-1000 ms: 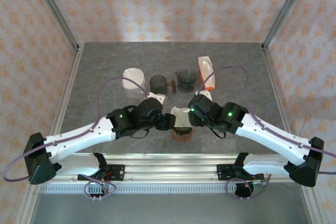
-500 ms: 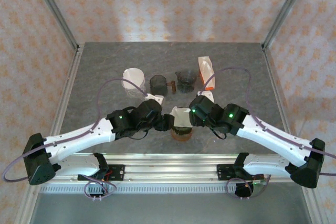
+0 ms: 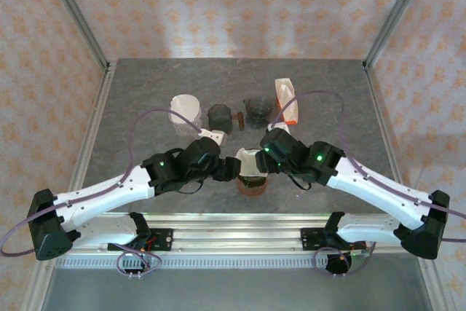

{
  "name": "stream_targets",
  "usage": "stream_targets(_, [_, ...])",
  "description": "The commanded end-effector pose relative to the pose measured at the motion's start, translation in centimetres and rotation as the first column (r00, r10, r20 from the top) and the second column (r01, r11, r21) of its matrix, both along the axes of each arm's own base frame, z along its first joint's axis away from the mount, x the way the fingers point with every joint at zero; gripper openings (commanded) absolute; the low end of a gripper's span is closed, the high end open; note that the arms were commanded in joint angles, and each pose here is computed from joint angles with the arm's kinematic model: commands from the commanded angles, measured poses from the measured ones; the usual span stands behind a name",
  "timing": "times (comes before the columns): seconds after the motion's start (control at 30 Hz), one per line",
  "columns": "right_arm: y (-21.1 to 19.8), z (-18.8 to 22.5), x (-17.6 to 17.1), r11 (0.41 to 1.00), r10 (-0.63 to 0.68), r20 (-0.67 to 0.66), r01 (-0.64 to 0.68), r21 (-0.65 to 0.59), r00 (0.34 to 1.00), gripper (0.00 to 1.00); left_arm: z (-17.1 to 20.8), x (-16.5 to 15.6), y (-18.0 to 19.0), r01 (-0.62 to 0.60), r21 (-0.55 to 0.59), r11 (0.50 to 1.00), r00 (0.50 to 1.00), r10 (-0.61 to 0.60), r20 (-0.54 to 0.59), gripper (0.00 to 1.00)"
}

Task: Place the coffee filter in the dripper

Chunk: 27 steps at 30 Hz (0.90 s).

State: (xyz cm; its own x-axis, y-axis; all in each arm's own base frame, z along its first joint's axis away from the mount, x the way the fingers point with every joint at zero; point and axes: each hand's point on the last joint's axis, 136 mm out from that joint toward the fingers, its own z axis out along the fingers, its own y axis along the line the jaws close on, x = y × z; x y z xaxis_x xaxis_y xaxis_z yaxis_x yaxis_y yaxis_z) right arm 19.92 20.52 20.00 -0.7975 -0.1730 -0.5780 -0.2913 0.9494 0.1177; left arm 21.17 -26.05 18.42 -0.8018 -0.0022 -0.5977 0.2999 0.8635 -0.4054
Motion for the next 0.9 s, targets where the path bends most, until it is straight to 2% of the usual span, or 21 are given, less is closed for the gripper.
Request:
stream_targets(0.0, [0.4, 0.8, -0.1, 0.999, 0.029, 0.023, -0.028, -0.024, 0.999, 0.64, -0.2, 0.5, 0.2, -0.018, 0.021, 1.0, 1.0, 0.017, 0.011, 0.72])
stream_targets(0.2, [0.1, -0.4, -1.2, 0.996, 0.045, 0.027, -0.043, -0.08, 0.999, 0.65, -0.3, 0.7, 0.7, -0.038, 0.021, 0.999, 0.999, 0.038, 0.008, 0.72])
stream_targets(0.37, [0.1, -0.5, -1.6, 0.996, 0.054, 0.037, -0.051, -0.079, 0.998, 0.67, 0.5, 0.9, 0.9, -0.059, -0.057, 0.997, 0.998, 0.059, 0.005, 0.72])
stream_targets(0.57, [0.3, -1.0, -1.8, 0.994, 0.066, 0.029, -0.063, -0.087, 0.997, 0.68, 1.8, 1.6, 0.9, -0.077, -0.165, 0.983, 0.997, 0.081, 0.019, 0.82])
stream_targets(0.7, [0.4, -1.2, -1.9, 0.993, 0.073, 0.023, -0.07, -0.093, 0.997, 0.69, 1.7, 1.7, 0.2, -0.056, -0.168, 0.984, 0.998, 0.059, 0.014, 0.86])
stream_targets(0.87, [0.4, -1.1, -2.0, 0.992, 0.077, 0.029, -0.074, -0.105, 0.997, 0.73, 0.8, 1.9, -0.2, -0.054, -0.146, 0.988, 0.999, 0.053, -0.005, 0.85])
